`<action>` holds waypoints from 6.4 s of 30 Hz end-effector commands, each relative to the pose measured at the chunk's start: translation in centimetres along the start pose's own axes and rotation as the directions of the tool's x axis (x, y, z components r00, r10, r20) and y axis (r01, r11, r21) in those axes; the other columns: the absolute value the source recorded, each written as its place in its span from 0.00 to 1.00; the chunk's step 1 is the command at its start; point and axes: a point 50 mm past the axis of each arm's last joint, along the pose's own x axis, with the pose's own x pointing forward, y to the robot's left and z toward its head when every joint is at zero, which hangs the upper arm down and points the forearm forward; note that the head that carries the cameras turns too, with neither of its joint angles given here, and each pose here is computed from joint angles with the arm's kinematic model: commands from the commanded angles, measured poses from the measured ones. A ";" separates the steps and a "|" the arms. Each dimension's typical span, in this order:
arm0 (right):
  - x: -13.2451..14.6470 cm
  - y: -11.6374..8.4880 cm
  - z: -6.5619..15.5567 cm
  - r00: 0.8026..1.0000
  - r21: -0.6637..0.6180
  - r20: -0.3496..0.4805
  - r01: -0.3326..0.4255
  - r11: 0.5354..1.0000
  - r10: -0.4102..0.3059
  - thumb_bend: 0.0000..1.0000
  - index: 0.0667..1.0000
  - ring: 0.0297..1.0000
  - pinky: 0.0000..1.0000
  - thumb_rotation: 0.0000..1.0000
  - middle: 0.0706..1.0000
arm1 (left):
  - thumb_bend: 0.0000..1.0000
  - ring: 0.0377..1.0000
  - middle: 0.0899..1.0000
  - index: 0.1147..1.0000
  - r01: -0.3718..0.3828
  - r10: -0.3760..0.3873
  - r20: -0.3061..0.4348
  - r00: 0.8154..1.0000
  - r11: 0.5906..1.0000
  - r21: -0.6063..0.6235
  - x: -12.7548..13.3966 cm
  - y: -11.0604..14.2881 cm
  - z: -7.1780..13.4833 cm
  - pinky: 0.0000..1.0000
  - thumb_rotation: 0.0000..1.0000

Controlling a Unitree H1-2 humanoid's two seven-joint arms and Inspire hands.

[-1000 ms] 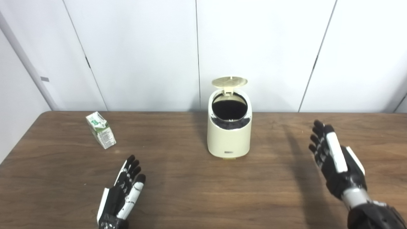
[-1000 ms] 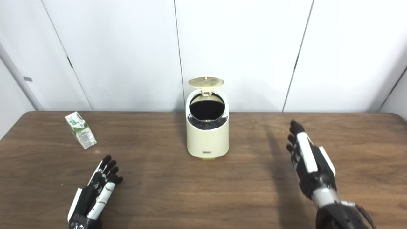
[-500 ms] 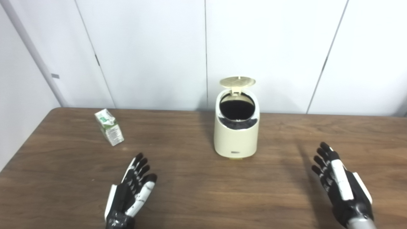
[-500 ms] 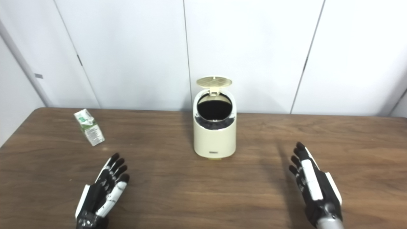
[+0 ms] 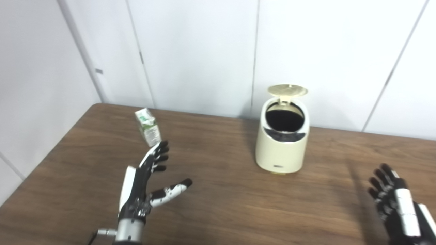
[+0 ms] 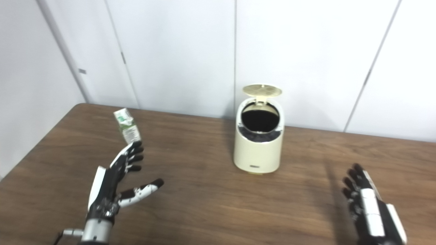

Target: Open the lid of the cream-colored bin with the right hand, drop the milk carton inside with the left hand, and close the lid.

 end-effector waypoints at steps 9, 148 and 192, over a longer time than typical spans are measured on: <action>0.2 0.6 1.7 0.998 -0.021 0.049 -0.046 0.999 0.047 0.59 0.92 0.95 0.92 0.77 0.95 | 0.83 0.80 0.85 0.88 -0.143 0.138 0.065 0.988 0.986 0.082 4.9 4.6 2.1 0.66 0.05; 0.2 1.9 1.1 0.995 0.042 -0.003 -0.098 0.994 0.098 0.51 0.96 0.94 0.83 0.81 0.96 | 0.51 0.42 0.46 0.43 -0.149 0.190 -0.092 0.977 0.931 0.334 23.7 5.9 -4.0 0.45 0.00; 0.4 2.3 0.5 0.997 0.062 0.021 -0.073 0.995 0.072 0.46 0.95 0.94 0.82 0.81 0.95 | 0.47 0.37 0.46 0.44 -0.207 0.140 0.390 0.910 0.969 0.137 16.1 1.7 9.0 0.27 0.00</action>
